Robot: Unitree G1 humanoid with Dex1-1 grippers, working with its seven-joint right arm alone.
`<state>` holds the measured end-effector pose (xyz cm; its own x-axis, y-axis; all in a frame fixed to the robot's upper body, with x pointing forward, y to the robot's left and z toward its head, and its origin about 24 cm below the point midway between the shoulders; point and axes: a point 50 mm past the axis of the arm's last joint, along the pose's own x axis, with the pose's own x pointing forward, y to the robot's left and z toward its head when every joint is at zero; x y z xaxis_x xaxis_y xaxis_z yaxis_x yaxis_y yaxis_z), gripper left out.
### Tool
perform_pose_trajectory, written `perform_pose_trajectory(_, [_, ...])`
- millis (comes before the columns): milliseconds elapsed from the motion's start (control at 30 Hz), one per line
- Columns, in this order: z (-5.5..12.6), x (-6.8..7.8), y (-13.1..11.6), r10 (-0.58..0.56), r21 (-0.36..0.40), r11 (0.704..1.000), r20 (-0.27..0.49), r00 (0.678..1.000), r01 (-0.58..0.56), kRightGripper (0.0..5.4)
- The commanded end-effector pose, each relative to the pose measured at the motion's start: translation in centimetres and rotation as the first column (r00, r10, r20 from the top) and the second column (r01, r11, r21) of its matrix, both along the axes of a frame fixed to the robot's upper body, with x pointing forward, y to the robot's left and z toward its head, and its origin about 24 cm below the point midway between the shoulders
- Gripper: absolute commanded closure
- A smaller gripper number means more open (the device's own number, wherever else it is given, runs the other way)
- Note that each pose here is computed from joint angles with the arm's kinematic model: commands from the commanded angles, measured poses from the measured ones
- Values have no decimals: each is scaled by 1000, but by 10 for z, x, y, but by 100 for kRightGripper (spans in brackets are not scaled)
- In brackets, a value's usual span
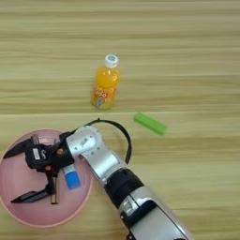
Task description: Move the objects on the table
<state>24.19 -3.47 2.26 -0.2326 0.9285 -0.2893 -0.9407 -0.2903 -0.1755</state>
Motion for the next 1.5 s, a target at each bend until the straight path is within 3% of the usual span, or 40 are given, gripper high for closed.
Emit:
perform_pose_trajectory(33, [21,14,15,-65,73,996,73,995,60,8])
perform_pose_trajectory(233, [32,19,5,-99,111,990,99,990,88,8])
perform_pose_trajectory(333, [49,20,-9,-105,159,984,126,986,85,8])
perform_pose_trajectory(500, [96,21,-47,-160,288,951,163,973,109,8])
perform_pose_trajectory(633, [108,28,-75,-259,315,928,153,954,202,8])
perform_pose_trajectory(733, [113,35,-93,-390,375,864,82,917,334,8])
perform_pose_trajectory(800, [112,44,-102,-513,402,791,27,858,461,8])
perform_pose_trajectory(833, [110,47,-105,-553,402,763,3,833,506,8])
perform_pose_trajectory(933, [97,46,-109,-615,375,723,-35,788,580,8])
perform_pose_trajectory(1033, [85,51,-119,-701,354,645,-79,709,678,8])
perform_pose_trajectory(1067, [82,50,-120,-716,343,633,-81,693,694,8])
perform_pose_trajectory(1200, [76,46,-129,-729,317,635,-57,682,705,8])
perform_pose_trajectory(1333, [78,42,-142,-703,311,674,-9,711,671,8])
perform_pose_trajectory(1500, [82,28,-159,-576,288,786,22,817,547,8])
